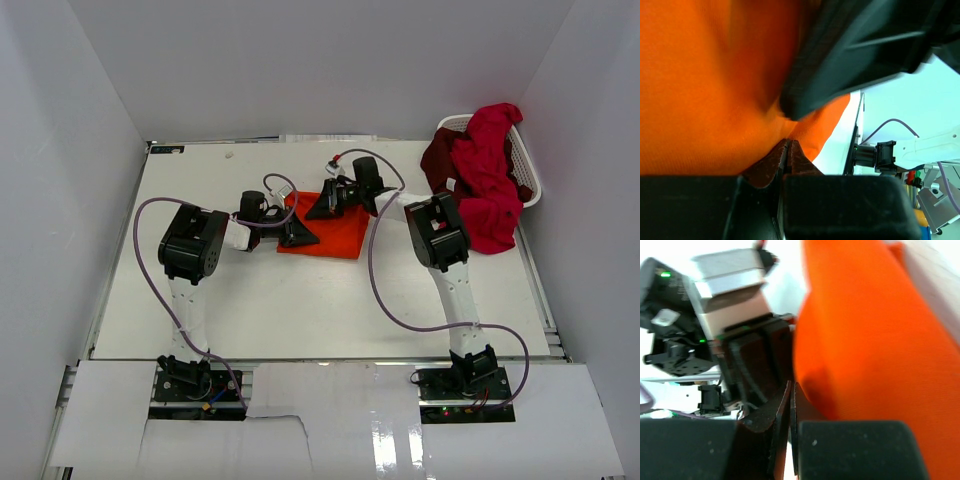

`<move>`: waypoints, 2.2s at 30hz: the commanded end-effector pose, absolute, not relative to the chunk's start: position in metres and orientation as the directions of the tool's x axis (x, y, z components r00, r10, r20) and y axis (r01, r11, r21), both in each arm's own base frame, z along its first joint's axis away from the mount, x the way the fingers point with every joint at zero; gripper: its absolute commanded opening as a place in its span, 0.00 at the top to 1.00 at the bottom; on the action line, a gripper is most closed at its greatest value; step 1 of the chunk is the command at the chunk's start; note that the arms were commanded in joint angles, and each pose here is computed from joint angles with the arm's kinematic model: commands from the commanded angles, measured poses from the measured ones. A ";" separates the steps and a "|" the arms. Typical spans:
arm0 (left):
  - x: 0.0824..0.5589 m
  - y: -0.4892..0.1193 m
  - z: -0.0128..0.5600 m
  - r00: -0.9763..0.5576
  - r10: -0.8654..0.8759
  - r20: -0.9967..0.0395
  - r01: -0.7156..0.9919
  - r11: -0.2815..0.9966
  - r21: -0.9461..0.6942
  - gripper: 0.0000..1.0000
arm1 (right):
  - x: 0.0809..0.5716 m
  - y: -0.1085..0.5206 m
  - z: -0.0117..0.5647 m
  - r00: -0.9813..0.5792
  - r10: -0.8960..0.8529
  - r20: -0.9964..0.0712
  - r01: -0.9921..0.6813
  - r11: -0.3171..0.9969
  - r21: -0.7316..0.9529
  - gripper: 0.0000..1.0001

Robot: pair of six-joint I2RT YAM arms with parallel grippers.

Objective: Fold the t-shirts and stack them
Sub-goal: Smooth out wrinkles on the folded tshirt

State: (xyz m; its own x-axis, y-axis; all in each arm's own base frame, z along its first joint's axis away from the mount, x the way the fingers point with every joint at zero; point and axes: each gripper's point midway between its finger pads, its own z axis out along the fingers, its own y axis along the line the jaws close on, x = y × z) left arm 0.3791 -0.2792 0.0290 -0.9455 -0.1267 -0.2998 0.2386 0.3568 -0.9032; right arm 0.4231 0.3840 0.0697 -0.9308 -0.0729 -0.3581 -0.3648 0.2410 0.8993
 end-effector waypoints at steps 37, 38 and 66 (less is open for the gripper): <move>0.346 -0.282 -0.017 -0.974 -0.085 -0.212 0.149 0.466 -0.872 0.92 | 0.569 0.380 0.100 -0.517 0.002 -0.856 -0.744 0.493 0.451 0.86; 0.345 -0.281 -0.017 -0.974 -0.086 -0.209 0.146 0.468 -0.872 0.92 | 0.575 0.376 0.105 -0.489 -0.002 -0.872 -0.750 0.511 0.420 0.86; 0.343 -0.284 -0.006 -0.968 -0.085 -0.238 0.172 0.470 -0.866 0.92 | 0.441 0.334 0.132 -0.787 -0.104 -0.609 -0.591 0.413 0.693 0.92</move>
